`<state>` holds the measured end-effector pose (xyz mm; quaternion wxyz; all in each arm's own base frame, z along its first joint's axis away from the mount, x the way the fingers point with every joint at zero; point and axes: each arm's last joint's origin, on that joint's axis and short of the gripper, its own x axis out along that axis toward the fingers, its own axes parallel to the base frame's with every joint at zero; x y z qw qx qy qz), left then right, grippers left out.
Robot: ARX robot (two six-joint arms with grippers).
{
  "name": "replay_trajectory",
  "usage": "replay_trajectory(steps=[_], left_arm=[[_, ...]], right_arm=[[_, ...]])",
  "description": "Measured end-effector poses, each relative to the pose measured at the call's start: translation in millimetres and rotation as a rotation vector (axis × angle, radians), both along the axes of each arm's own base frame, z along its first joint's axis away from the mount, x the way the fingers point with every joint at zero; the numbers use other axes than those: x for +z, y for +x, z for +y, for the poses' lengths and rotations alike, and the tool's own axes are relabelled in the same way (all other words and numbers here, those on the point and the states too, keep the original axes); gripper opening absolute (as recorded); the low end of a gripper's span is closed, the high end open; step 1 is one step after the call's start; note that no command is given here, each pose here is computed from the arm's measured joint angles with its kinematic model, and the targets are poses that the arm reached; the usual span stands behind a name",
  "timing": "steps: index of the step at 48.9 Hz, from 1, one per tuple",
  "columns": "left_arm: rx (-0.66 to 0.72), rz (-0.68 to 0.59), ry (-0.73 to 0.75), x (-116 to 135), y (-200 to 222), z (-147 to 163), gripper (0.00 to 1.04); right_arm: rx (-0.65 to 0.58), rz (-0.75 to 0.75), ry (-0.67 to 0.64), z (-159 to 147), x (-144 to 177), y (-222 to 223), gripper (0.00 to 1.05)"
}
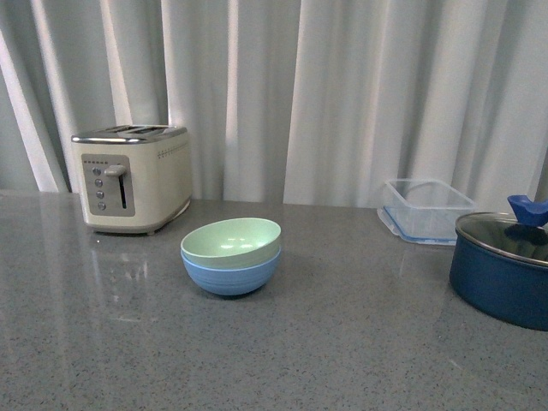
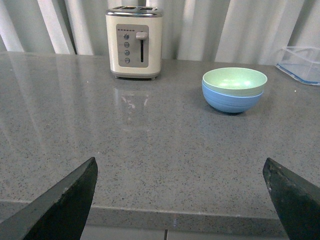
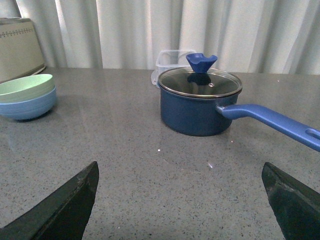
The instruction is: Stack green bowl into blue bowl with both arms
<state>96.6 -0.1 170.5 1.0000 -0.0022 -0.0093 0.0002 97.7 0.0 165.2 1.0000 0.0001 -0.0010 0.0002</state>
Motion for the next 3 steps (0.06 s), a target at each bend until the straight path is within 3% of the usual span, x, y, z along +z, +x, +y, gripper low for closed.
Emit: replay_trajectory(steps=[3], left_arm=[[0.0,0.0,0.0,0.0,0.0,0.0,0.98]], right_arm=[[0.0,0.0,0.0,0.0,0.0,0.0,0.95]])
